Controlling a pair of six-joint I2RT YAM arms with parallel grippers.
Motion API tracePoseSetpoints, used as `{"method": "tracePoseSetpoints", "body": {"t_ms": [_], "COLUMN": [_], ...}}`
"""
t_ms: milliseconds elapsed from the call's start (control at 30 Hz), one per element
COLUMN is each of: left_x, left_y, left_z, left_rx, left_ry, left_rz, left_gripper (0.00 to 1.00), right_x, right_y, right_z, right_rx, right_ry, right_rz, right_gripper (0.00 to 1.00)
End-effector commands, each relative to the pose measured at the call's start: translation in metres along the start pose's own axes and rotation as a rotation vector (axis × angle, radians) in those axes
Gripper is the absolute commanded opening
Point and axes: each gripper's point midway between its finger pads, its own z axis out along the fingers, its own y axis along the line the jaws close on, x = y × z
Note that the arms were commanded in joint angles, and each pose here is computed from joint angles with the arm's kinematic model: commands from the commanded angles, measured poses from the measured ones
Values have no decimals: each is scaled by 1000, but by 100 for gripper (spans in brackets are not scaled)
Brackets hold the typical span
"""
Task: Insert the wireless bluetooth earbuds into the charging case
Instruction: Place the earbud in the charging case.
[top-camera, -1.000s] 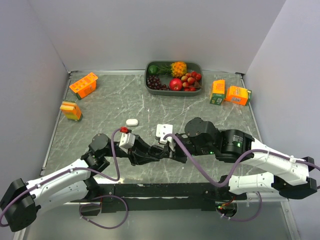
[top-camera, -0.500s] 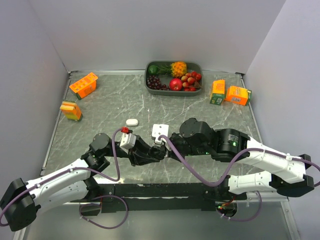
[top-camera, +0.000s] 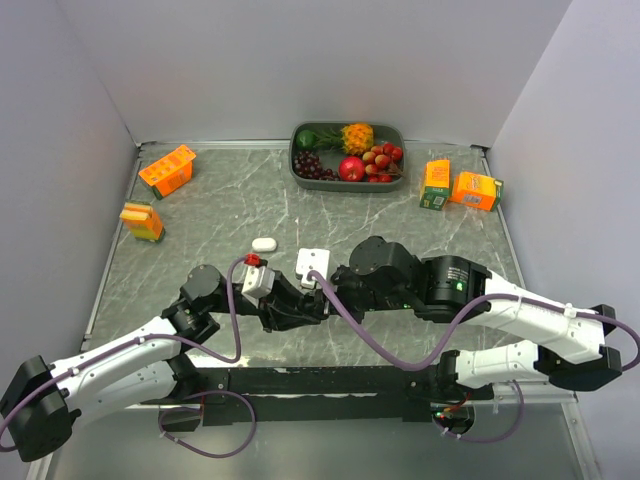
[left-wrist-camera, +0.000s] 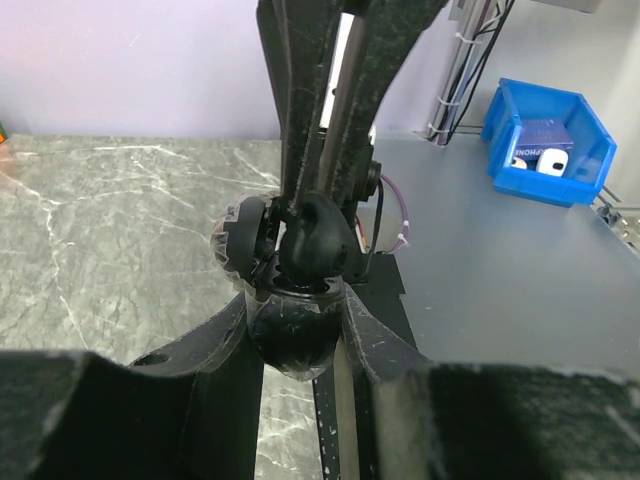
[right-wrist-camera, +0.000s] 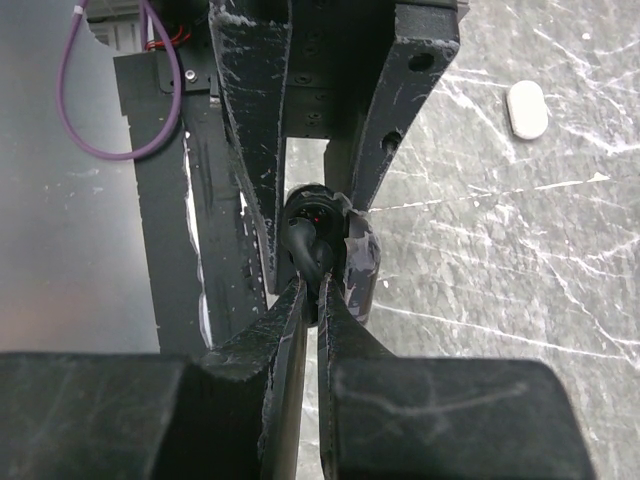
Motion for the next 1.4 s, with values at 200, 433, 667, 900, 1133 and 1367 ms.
{"method": "tracePoseSetpoints", "body": {"t_ms": [200, 433, 667, 900, 1133, 1367], "left_x": [-25, -27, -28, -31, -32, -32], "left_y": [3, 7, 9, 14, 22, 30], "left_z": [3, 1, 0, -3, -5, -9], "left_rx": [-25, -56, -71, -117, -172, -227], "left_ry": [-53, -60, -69, -84, -83, -80], "left_rz": [88, 99, 106, 128, 152, 171], "left_gripper": [1, 1, 1, 1, 1, 1], "right_x": [-10, -9, -6, -8, -7, -6], "right_y": [-3, -4, -6, -7, -7, -11], "right_z": [-6, -6, -5, -3, 3, 6], "right_rx": [24, 35, 42, 48, 47, 69], "right_ry": [-5, 5, 24, 39, 77, 113], "right_rz": [4, 13, 22, 35, 54, 71], "right_gripper": [0, 0, 0, 0, 0, 0]}}
